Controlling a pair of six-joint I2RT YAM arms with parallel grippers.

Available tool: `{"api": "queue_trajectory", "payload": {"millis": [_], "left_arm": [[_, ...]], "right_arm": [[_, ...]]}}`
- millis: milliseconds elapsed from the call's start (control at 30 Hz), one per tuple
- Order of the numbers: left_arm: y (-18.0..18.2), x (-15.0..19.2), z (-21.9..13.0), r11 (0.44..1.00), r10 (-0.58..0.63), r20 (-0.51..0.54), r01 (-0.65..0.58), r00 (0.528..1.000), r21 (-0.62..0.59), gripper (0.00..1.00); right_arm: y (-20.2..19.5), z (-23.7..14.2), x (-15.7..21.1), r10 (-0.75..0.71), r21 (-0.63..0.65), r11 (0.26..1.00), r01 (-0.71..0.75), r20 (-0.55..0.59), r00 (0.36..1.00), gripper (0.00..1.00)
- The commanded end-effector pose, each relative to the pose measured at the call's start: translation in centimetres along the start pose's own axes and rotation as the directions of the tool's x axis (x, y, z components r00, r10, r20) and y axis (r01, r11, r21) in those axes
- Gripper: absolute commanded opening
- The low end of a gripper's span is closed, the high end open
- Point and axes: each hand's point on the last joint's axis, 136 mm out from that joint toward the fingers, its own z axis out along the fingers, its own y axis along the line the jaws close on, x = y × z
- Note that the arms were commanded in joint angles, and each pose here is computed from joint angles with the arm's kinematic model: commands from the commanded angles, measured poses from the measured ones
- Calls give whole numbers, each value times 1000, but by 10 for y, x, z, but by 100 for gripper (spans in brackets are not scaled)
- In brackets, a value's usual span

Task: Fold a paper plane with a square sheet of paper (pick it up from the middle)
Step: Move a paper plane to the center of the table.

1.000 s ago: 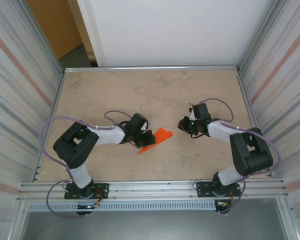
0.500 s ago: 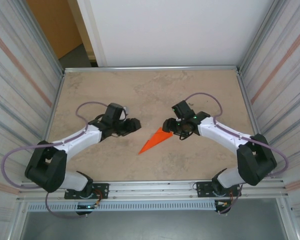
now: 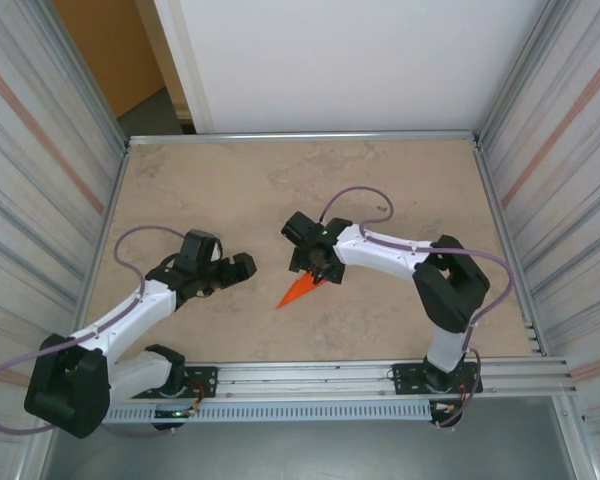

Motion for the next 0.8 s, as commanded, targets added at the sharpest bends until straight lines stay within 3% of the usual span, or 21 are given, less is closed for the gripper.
{"api": "queue_trajectory", "payload": {"millis": [0,200,767], "left_arm": [[16,7,-3,998,33,-7,-33,999,-54,95],[18,11,1,998,33,-19,-34,999,-48,96],[17,12,6,998,22,-46,-25,999,-51,98]], "right_arm": [[-17,5,-3,70,130,989,-74,36,997,81],[-24,-2,1,94,170,980,-103,62,994,75],[-30,-9,11,140,139,980,-146,51,989,34]]}}
